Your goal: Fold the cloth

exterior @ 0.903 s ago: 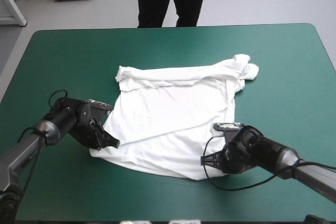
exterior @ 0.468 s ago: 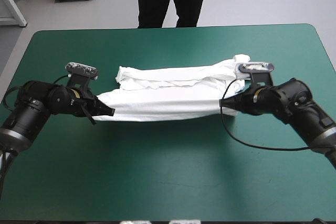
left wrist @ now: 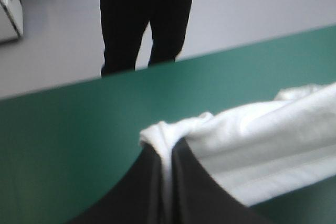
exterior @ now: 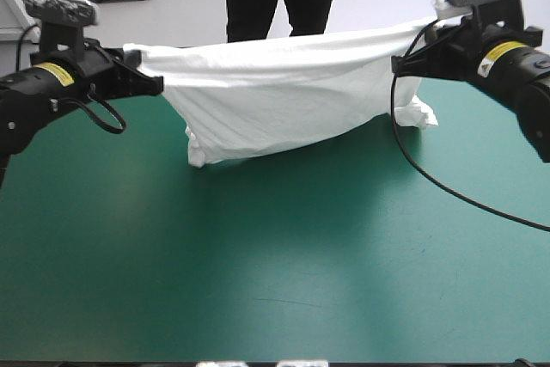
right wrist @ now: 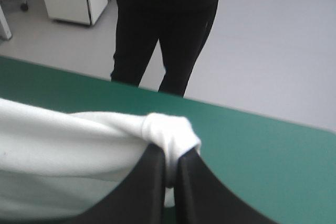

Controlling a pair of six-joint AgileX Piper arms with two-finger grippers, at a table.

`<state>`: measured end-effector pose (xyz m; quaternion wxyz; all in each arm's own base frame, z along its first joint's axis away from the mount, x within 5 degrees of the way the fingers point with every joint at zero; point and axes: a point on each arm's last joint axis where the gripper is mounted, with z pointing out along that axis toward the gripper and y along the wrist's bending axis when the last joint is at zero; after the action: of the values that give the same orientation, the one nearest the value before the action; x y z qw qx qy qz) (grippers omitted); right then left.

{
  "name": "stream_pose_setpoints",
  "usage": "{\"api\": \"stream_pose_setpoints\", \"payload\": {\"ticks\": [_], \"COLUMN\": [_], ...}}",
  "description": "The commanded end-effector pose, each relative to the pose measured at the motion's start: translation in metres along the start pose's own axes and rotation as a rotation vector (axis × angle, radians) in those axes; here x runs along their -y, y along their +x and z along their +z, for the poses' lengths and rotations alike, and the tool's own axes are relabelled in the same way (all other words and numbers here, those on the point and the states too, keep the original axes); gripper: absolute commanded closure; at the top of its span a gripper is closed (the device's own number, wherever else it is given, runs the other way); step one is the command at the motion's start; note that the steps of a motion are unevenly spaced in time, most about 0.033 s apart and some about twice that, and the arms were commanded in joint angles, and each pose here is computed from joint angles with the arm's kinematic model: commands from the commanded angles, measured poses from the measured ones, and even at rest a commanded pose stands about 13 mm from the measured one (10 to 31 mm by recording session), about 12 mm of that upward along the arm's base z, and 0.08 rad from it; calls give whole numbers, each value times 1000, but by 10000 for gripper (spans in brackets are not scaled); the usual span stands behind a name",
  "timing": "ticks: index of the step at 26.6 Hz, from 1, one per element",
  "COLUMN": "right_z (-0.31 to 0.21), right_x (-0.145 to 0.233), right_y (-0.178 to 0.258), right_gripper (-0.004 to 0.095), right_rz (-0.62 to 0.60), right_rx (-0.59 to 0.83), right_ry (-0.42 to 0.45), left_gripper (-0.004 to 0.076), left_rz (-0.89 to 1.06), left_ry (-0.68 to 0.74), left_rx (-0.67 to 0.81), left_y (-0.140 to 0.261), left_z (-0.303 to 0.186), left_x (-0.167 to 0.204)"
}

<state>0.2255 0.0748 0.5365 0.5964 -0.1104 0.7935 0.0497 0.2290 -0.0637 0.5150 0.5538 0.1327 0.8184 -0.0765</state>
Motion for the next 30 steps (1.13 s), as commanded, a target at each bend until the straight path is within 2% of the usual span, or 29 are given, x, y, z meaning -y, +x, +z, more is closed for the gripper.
{"api": "stream_pose_setpoints", "payload": {"ticks": [1, 6, 10, 15, 21, 23, 27, 28, 30], "right_z": [-39, -71, -99, -130, -136, -132, -83, -56, -17], "right_x": [9, 12, 15, 17, 16, 15, 10, 9, 8], "right_y": [-39, -66, -83, -97, -98, -96, -86, -83, -85], "right_gripper": [925, 925, 925, 925, 925, 925, 925, 925, 925], "right_rz": [-65, -130, -125, -139, -131, -129, -111, -81, -121], "right_rx": [261, 436, 575, 703, 704, 668, 526, 485, 494], "right_ry": [38, 42, 51, 45, 26, 18, 14, 35, 99], "left_gripper": [733, 733, 733, 733, 733, 733, 733, 733, 733], "left_rz": [12, 53, 77, 102, 101, 104, 94, 96, 97], "left_ry": [-2, 15, 58, 91, 98, 96, 99, 85, 42], "left_rx": [322, 581, 734, 833, 876, 858, 740, 705, 714], "left_y": [-45, -78, -93, -101, -104, -104, -105, -106, -111], "left_z": [-52, -99, -132, -155, -167, -161, -105, -79, -43], "left_x": [1, 5, 10, 14, 15, 15, 13, 10, 5]}}
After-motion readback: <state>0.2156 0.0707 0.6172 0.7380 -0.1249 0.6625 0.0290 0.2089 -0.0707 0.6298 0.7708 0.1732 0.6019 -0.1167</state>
